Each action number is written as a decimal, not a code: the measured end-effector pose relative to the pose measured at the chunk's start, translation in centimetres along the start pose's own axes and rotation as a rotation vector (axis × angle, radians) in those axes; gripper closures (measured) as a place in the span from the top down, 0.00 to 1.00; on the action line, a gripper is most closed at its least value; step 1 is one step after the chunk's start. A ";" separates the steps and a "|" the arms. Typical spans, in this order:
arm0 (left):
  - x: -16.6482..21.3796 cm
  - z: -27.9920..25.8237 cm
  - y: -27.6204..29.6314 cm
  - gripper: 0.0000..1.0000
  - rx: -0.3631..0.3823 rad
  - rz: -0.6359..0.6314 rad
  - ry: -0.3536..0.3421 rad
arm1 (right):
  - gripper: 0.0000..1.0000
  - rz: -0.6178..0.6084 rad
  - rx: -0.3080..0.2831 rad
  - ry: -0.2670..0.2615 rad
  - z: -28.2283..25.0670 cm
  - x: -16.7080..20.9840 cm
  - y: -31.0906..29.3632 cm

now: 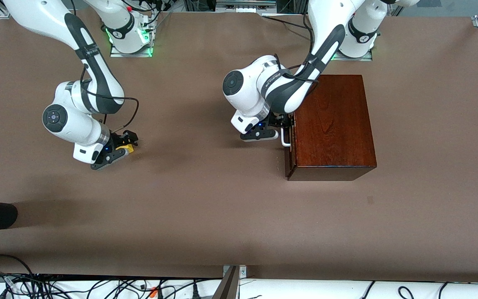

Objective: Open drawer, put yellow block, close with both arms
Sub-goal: 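Pull the drawer open with the left gripper while the right gripper grasps the cube, then lift the yellow cube with the right gripper while the left gripper pulls the drawer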

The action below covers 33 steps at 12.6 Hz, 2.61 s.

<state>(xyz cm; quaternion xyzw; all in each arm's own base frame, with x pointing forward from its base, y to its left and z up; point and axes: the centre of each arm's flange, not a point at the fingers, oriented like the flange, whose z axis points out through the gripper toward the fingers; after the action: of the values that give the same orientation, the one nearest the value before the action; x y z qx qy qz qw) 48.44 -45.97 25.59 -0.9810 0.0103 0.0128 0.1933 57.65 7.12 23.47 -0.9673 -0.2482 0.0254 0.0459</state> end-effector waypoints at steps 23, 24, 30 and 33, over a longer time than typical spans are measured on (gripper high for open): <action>0.5 -3.6 2.3 1.00 -0.237 -0.075 0.024 | 0.56 -0.034 -0.006 -0.011 0.0 -0.6 3.9; 0.6 -3.8 2.3 1.00 -0.244 -0.080 0.021 | 0.56 -0.039 -0.002 -0.009 -2.4 0.4 4.0; 1.0 -4.3 1.9 1.00 -0.257 -0.101 -0.001 | 0.56 -0.120 0.001 0.027 -14.0 6.3 1.4; 0.4 -4.6 2.7 1.00 -0.257 -0.086 0.002 | 0.56 -0.176 -0.008 0.045 -15.5 8.4 -1.6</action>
<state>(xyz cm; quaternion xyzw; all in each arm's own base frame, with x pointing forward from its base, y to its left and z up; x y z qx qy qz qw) 48.84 -50.17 28.79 -0.9972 -0.0332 0.0049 0.0661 65.38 11.44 38.83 -0.9422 -0.3315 -0.0013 0.0495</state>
